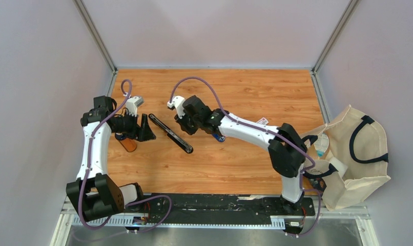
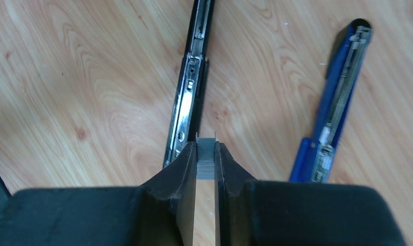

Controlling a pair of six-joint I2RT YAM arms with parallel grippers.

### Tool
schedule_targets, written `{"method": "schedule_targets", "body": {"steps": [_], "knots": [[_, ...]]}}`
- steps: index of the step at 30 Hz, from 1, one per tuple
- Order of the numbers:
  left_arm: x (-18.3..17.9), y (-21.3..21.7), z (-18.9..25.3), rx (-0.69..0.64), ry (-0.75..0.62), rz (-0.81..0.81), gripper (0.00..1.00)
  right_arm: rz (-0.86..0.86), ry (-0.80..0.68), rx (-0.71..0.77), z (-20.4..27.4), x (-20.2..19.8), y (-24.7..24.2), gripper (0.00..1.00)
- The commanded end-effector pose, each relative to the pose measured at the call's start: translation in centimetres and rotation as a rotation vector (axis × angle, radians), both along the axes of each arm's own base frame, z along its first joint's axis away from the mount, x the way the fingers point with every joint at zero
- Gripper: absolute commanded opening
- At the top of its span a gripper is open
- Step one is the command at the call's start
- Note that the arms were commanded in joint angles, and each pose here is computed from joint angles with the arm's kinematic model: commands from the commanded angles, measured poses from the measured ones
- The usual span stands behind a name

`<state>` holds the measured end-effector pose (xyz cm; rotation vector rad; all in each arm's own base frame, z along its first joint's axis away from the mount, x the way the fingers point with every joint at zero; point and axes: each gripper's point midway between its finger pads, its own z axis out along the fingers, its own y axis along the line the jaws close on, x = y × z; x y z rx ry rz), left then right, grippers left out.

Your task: Load the staples into the stapler

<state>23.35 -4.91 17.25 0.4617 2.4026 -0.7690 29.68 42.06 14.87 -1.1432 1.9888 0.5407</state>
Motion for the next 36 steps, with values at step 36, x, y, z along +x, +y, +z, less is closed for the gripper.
{"method": "schedule_targets", "body": {"steps": [36], "knots": [[0.1, 0.1, 0.2, -0.001, -0.027, -0.007, 0.82, -0.113, 0.202, -0.062, -6.1, -2.5, 2.9, 0.14]]}}
